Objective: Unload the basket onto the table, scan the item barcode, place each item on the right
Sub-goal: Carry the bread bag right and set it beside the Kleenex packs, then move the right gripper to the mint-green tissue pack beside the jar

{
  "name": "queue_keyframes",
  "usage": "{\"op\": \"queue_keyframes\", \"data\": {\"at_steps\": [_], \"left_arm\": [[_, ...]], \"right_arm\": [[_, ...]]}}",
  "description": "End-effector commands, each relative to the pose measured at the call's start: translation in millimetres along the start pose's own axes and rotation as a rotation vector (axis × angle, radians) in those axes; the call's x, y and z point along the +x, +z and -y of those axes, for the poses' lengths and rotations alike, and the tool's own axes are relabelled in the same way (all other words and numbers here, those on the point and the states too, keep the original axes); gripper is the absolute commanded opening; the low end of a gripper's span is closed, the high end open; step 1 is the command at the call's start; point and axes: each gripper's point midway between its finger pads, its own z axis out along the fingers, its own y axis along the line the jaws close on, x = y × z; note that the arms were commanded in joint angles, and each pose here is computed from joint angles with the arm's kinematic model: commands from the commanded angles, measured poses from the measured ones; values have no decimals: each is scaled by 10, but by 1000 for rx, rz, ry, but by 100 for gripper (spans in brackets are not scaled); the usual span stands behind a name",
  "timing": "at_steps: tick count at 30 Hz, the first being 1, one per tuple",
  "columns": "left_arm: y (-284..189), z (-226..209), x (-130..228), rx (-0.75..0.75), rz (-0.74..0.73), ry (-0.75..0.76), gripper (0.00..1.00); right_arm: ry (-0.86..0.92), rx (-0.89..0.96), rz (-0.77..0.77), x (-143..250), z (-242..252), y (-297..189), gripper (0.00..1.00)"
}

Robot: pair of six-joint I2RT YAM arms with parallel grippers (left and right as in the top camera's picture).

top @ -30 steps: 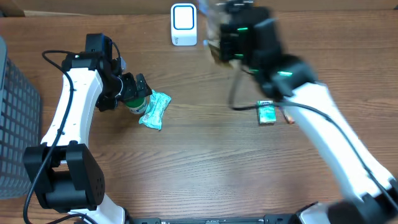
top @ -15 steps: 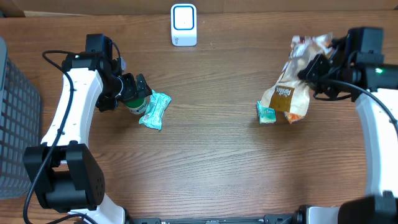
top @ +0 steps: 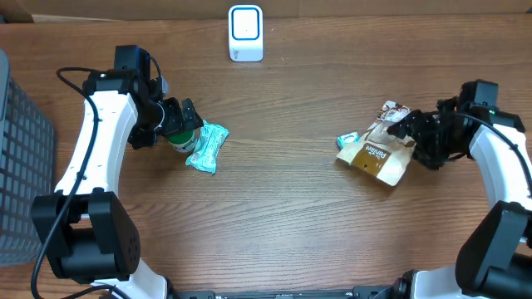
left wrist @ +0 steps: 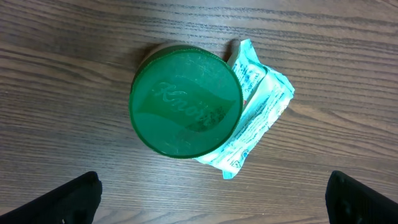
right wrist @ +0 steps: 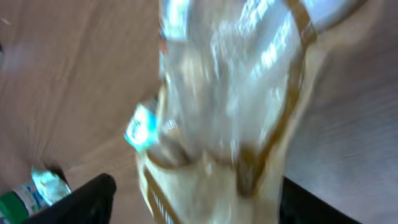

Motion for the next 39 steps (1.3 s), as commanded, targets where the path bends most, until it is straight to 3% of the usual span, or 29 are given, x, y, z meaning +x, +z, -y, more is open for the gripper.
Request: {"op": "queue_keyframes", "data": {"at_steps": [1,10,12,15,24,30,36,37,39], "left_arm": [[29,-29,-9,-8,-6,-12,100],[29,-29,-9,-8,-6,-12,100],[29,-29,-9,-8,-6,-12,99],[29,-29,-9,-8,-6,-12,100],[29,-29,-9,-8,-6,-12,99],[29,-4,-48,5,9,-17,100],[27,28,-131,17,43,-11,100],[26,15,-139,9,47,7,84],[-57,4,-190,11,63,39,66]], "right_arm": [[-86,-20,13,-58,-146,-233,82],[-300,27,3,46,-703,-856,93],[-341,21,17,66,-853,-921,99],[-425,-49,37,111,-1172,-887,100],[-746,-258,23,504,-2283,-206,100],[-855,-275,-64,864,-2575,499,100],[-932,-322,-63,1057,-2815,858,93],[-942,-329,-62,1084,-2847,906,91],[-960,-342,-62,1143,-2901,985,89]]}}
